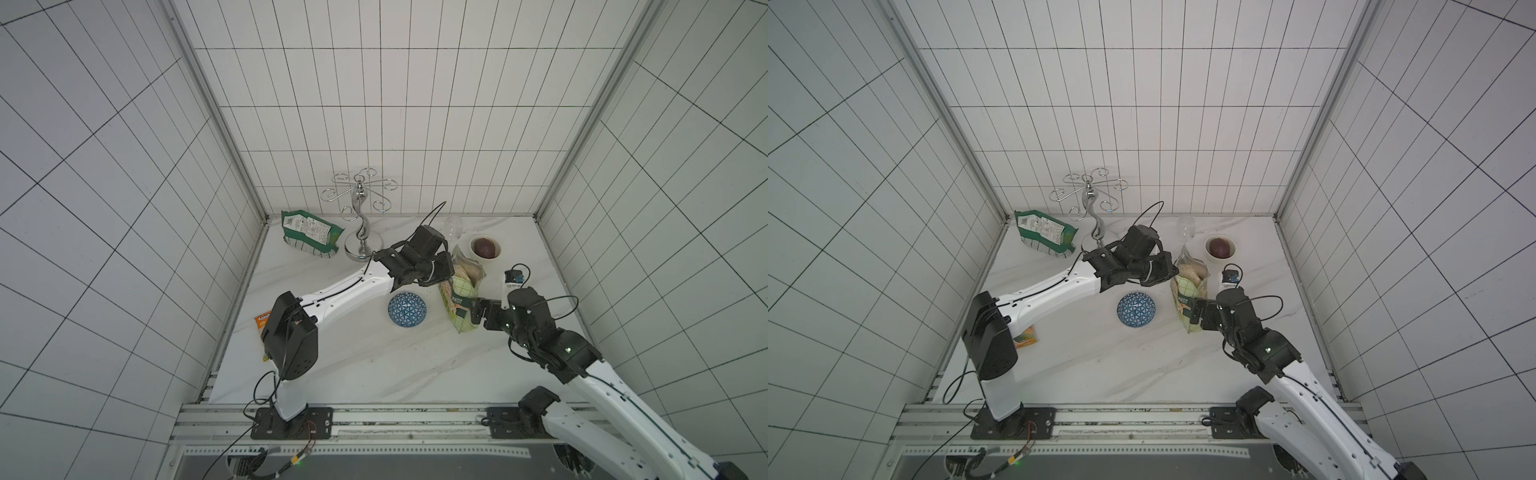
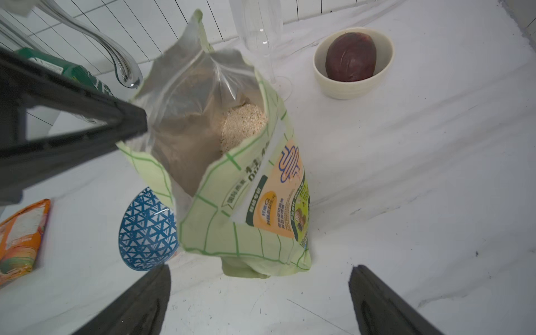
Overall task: Pour the oats into the breakfast bowl
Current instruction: Open the oats bag at the center of the board, then pick up the oats bag from the center of the board.
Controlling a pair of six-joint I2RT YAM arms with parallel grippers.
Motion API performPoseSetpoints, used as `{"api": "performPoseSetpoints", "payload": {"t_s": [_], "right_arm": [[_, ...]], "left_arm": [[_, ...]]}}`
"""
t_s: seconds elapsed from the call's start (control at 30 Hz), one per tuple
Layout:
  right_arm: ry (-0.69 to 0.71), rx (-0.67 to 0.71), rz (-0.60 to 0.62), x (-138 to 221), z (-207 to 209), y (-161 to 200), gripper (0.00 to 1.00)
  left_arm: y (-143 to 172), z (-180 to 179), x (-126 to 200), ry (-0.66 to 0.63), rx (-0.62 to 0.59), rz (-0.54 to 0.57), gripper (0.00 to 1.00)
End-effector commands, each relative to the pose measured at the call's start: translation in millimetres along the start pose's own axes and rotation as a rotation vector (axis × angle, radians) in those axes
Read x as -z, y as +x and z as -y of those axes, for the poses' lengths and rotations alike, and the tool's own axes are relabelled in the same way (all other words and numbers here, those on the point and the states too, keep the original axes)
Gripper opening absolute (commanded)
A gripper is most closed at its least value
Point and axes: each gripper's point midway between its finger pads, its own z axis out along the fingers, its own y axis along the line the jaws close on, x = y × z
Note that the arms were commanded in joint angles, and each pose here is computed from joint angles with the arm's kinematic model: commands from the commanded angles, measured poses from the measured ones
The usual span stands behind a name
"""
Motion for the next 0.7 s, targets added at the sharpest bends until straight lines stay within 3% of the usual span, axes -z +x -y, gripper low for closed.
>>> {"api": "performPoseSetpoints", "payload": {"t_s": [0.0, 0.3, 0.67], "right_arm": [[0.072, 0.034, 0.111, -15.1, 2.1, 3.1, 0.99], [0.033, 0.154, 0.217, -64.6, -13.7, 34.3, 0.99], [0.06, 0.22, 0.306, -92.5, -9.0, 47.3, 0.99]], "left_arm": [[-20.6, 15.9, 6.2, 0.039, -0.03, 0.054, 0.0], [-20.3, 12.0, 8.0, 0.016, -0.038, 0.051, 0.0], [-21.4, 13.1, 8.7, 0.009, -0.039, 0.049, 0.0]]}}
